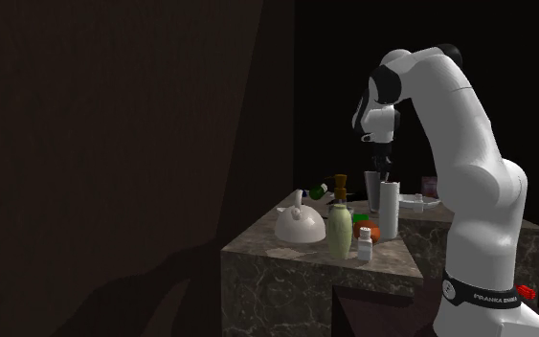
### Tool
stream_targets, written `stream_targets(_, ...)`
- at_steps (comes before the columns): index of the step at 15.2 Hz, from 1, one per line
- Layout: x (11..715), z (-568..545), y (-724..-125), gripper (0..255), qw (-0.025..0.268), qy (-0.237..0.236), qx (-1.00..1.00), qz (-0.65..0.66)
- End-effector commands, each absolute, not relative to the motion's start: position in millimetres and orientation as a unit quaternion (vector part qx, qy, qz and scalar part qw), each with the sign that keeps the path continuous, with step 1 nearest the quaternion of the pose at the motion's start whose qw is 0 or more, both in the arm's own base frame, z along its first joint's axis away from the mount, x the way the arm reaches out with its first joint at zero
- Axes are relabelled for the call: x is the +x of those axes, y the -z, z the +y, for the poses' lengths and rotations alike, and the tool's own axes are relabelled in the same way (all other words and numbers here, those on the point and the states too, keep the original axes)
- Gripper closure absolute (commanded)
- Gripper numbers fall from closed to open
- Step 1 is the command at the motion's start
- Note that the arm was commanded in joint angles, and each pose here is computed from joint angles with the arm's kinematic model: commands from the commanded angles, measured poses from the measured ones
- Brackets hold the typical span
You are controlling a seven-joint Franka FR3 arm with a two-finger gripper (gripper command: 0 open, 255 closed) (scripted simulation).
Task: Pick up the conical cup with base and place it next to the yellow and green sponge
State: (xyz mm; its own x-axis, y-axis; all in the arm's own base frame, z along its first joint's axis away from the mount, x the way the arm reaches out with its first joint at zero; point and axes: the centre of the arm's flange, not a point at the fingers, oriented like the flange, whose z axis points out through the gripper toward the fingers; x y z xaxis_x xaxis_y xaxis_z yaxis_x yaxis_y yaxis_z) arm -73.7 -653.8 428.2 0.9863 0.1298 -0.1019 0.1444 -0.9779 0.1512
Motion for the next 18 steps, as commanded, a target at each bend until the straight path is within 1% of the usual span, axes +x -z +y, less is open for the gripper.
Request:
stream_targets(1, -73.7, -653.8, -428.6, 255, 0.080, 0.046, 0.993, 0.069)
stream_targets(2, -73.8, -653.8, -428.6, 0, 0.080, 0.046, 0.993, 0.069)
stream_targets(7, -73.7, -653.8, -428.6, 0, 0.080, 0.046, 0.993, 0.069)
stream_targets(11, -69.7, -645.5, -477.8, 0, 0.080, 0.046, 0.993, 0.069)
stream_targets(18, -69.7, -645.5, -477.8, 0, 0.080, 0.046, 0.993, 0.069)
